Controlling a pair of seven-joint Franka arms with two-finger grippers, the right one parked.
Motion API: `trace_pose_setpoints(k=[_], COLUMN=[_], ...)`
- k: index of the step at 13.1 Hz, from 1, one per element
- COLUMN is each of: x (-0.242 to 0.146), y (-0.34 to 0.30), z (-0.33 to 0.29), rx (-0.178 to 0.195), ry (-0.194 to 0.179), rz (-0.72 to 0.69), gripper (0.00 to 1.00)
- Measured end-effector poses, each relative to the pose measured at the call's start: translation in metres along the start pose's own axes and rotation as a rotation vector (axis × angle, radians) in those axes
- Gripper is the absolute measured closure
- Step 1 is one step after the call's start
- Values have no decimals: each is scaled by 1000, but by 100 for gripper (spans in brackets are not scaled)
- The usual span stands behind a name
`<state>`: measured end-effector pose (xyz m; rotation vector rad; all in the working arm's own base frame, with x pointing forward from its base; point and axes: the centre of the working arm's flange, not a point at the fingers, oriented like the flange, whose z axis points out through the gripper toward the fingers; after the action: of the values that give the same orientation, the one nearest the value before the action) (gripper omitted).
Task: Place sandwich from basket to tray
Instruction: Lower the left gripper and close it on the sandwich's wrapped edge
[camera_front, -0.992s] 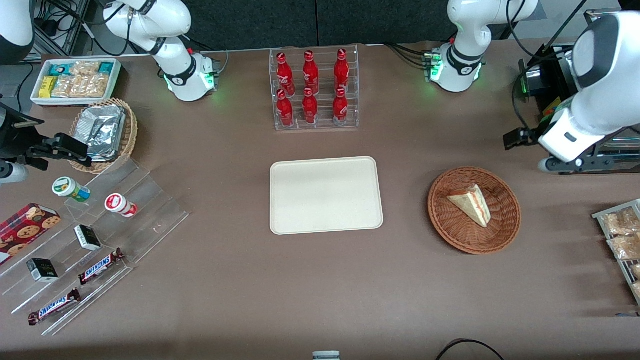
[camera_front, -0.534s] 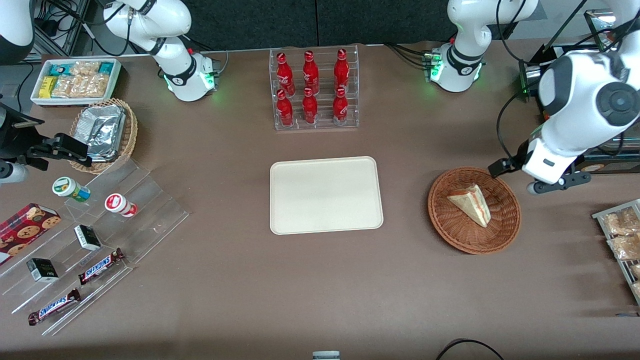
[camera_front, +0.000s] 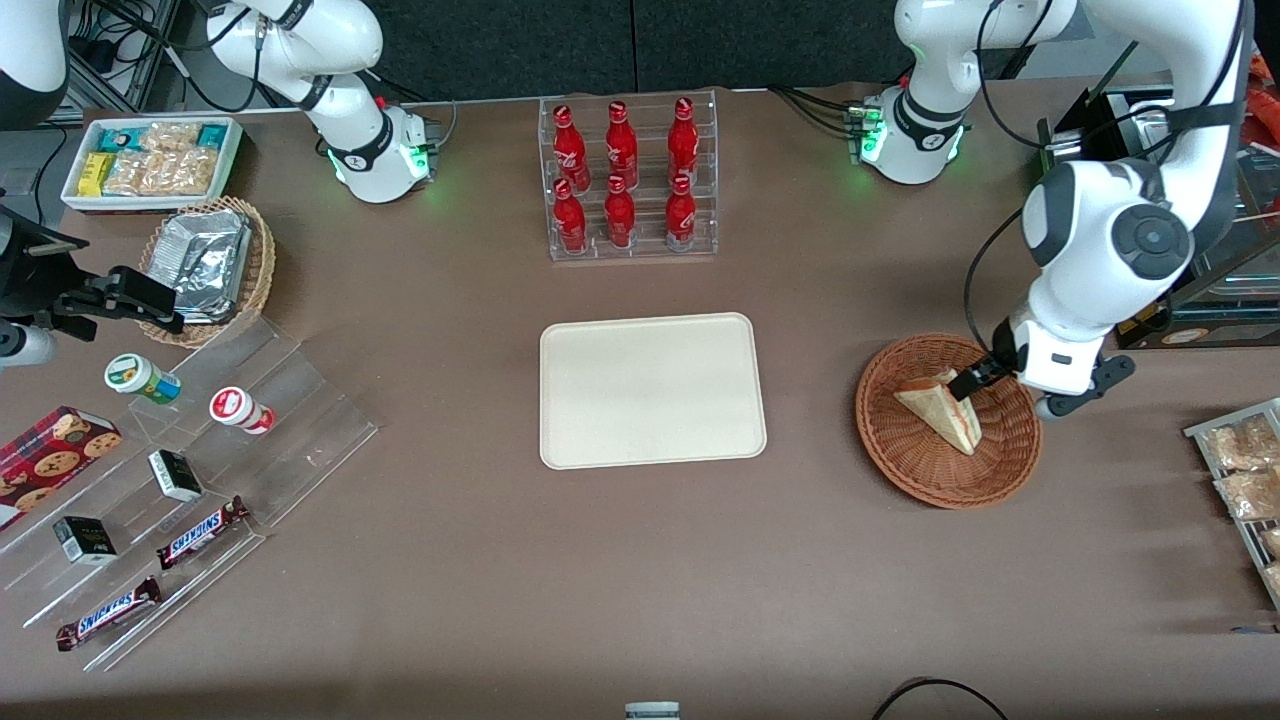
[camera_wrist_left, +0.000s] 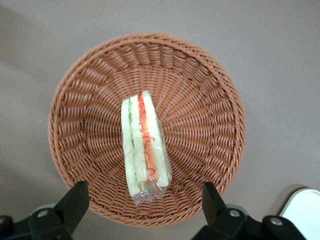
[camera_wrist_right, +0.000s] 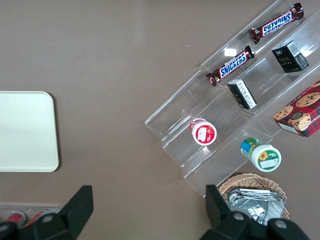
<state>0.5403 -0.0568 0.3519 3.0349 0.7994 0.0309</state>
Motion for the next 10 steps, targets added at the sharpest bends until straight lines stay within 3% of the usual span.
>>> trace_pose_setpoints(k=[6,10], x=[-3,-1], y=[-2,0], z=[37,48], rx=[34,29], ry=[-58,-53], rz=[-29,-98], gripper=[0,0])
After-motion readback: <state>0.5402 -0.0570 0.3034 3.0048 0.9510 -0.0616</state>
